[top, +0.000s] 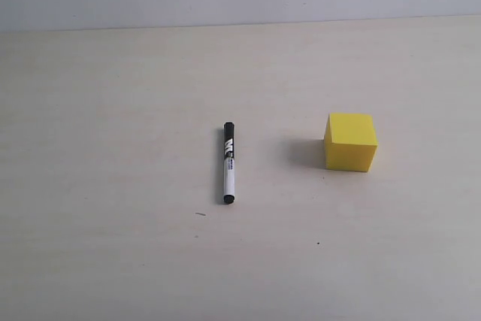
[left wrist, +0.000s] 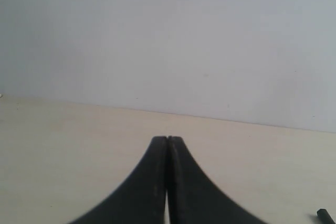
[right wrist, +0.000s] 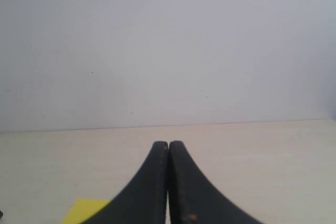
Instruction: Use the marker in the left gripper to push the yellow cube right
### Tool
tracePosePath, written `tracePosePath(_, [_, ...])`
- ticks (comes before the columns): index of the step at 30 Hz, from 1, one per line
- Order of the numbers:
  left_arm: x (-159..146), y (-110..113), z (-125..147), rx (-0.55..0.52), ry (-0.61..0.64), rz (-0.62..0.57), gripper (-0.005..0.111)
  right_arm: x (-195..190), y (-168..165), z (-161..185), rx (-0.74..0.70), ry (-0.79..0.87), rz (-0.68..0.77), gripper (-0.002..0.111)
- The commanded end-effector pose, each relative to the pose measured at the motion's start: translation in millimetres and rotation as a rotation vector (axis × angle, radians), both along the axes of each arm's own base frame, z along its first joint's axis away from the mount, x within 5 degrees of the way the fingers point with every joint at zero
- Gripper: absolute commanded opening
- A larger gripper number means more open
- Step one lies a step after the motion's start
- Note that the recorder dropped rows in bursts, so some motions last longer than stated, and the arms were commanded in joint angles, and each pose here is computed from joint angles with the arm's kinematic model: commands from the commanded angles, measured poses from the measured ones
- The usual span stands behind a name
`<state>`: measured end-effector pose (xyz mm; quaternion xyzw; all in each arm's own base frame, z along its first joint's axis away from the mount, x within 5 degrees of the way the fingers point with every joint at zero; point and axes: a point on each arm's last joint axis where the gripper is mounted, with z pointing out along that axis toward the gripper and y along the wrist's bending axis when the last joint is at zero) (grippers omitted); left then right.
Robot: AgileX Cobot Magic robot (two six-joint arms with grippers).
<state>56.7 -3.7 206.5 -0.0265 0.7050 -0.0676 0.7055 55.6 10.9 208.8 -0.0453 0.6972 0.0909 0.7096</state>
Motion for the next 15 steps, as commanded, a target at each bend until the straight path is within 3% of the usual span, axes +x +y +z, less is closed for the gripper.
tracePosePath(1, [-0.3,1.6,-1.7,-0.005,0.010,0.019,0.000,-0.2,-0.3,-0.9,-0.004,-0.006,-0.005,0.000])
tracePosePath(15, [-0.3,1.9,-2.5,0.003,0.018,0.022,0.000,-0.2,-0.3,-0.9,-0.004,-0.006,-0.005,0.000])
